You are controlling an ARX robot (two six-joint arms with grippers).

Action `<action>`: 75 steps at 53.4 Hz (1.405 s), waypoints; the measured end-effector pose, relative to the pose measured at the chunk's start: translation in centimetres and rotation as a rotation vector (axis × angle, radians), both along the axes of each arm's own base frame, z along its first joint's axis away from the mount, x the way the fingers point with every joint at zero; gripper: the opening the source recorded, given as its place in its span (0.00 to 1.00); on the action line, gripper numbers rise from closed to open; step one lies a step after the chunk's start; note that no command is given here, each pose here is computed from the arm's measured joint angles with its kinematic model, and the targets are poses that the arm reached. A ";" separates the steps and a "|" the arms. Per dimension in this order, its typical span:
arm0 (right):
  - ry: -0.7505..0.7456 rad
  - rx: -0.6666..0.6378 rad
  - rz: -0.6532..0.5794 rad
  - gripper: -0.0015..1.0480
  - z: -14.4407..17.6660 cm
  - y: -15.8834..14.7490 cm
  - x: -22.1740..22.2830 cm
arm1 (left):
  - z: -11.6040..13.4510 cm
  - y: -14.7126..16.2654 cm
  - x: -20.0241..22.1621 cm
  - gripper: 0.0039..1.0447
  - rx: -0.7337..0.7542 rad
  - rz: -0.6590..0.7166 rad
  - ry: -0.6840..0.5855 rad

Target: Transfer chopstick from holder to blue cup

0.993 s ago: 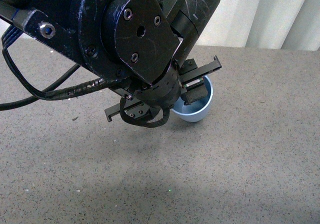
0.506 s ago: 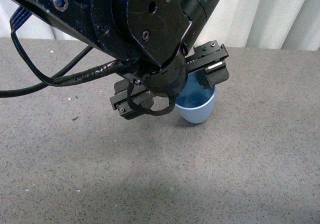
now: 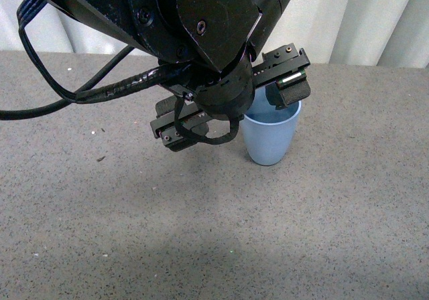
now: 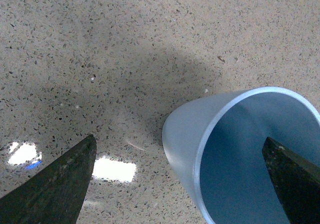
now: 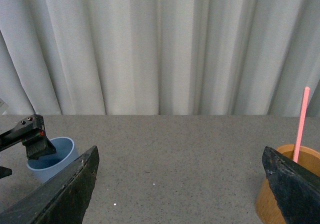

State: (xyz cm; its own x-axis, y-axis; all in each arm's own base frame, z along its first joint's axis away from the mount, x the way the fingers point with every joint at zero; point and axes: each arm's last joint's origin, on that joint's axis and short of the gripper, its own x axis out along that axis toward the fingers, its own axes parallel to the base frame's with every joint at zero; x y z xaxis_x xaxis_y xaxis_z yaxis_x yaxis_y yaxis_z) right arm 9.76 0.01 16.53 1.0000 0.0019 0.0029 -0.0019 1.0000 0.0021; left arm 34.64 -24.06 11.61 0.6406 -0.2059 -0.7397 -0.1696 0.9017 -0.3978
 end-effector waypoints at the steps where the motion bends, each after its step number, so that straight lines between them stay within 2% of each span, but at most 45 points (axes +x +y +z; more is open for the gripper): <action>1: 0.000 0.000 0.000 0.91 0.0 0.0 0.0 | 0.0 0.1 0.0 0.94 -0.003 0.000 0.002; 20: 0.000 0.000 0.000 0.91 0.0 0.0 0.0 | 0.8 0.9 0.6 0.94 -0.005 0.017 -0.055; 24: 0.000 0.000 0.000 0.91 0.0 0.0 0.0 | 0.3 2.2 0.4 0.82 0.134 0.053 -0.356; 29: 0.000 0.000 0.000 0.91 0.0 0.0 0.0 | 0.0 5.6 -1.4 0.68 0.252 0.041 -0.610; 35: 0.000 0.000 0.000 0.91 0.0 0.0 0.0 | 2.0 10.0 -3.9 0.53 0.333 0.041 -0.806; 40: 0.000 0.000 0.000 0.91 0.0 0.0 0.0 | 4.2 13.4 -6.2 0.39 0.372 0.061 -0.902; 53: 0.000 0.000 0.000 0.91 0.0 0.0 0.0 | 4.0 20.1 -13.8 0.03 0.436 -0.007 -0.837; 60: 0.000 0.000 -0.001 0.91 0.0 0.0 0.0 | 3.7 23.5 -17.8 0.03 0.440 -0.007 -0.809; 65: 0.000 0.000 0.000 0.91 0.0 0.0 0.0 | 3.9 24.0 -19.8 0.03 0.451 0.012 -0.796; 75: 0.000 0.000 0.000 0.91 0.0 0.0 0.0 | 5.1 24.0 -24.0 0.03 0.453 0.017 -0.850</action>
